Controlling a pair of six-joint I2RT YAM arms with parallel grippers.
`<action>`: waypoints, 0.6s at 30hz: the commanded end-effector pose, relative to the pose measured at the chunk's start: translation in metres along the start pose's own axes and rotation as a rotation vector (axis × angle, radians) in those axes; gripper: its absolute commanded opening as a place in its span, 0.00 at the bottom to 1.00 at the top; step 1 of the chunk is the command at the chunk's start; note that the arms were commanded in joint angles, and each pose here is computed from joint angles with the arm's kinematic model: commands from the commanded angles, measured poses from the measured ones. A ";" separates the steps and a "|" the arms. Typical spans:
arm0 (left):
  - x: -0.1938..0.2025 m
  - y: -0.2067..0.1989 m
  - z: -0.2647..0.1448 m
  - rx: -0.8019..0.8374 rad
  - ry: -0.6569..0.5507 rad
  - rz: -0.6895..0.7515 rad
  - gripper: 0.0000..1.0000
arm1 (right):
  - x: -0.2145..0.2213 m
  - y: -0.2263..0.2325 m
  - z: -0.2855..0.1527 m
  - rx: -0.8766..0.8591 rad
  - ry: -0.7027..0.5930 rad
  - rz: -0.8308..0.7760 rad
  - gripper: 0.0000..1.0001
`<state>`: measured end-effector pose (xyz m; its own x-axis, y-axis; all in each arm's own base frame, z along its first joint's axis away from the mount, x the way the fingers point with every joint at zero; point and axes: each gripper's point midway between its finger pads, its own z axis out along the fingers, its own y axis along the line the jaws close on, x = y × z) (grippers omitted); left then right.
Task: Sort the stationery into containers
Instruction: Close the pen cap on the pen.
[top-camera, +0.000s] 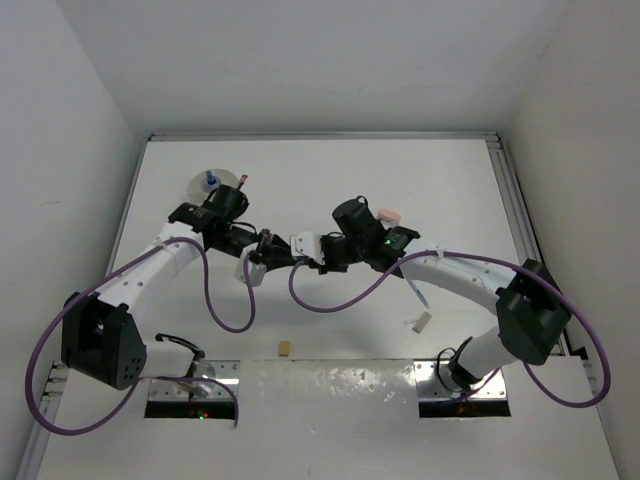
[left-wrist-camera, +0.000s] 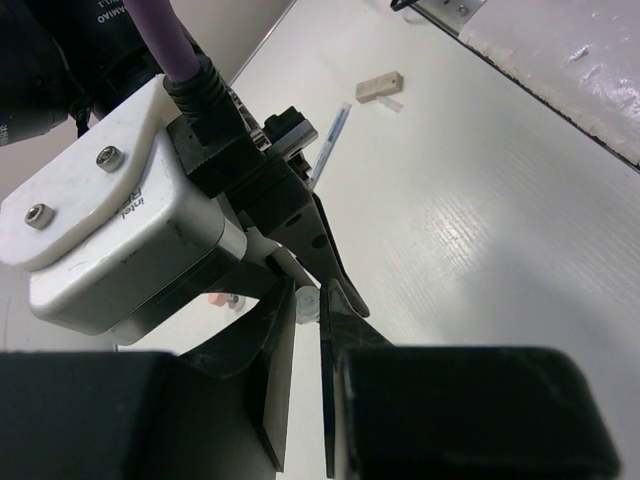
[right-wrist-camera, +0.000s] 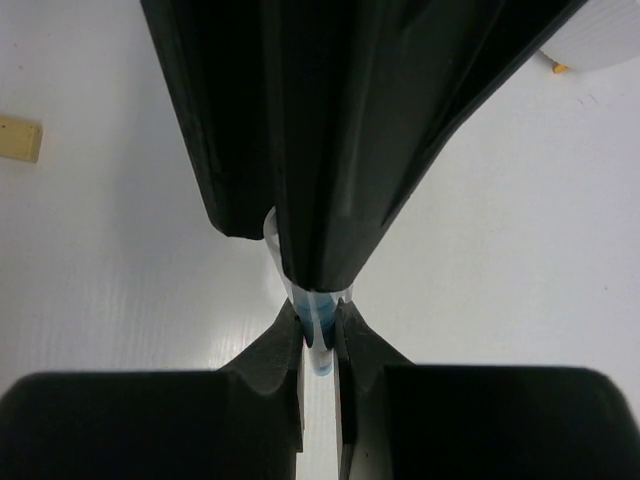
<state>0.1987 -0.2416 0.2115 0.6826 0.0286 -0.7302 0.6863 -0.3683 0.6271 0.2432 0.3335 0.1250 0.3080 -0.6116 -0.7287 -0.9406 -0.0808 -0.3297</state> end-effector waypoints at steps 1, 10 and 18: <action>0.007 -0.015 0.013 0.077 -0.004 0.142 0.04 | -0.130 -0.068 -0.033 0.222 -0.353 -0.232 0.00; 0.008 0.001 0.006 0.026 0.016 0.216 0.80 | -0.095 -0.057 -0.031 0.235 -0.290 -0.170 0.00; 0.008 0.008 -0.001 -0.005 0.039 0.203 1.00 | -0.076 -0.067 -0.049 0.310 -0.321 -0.039 0.00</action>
<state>0.2040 -0.2448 0.2078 0.7155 0.0269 -0.6981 0.6564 -0.3678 0.6586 0.2707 0.3364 0.1695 0.3549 -0.5049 -0.7868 -0.8908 0.0728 -0.4486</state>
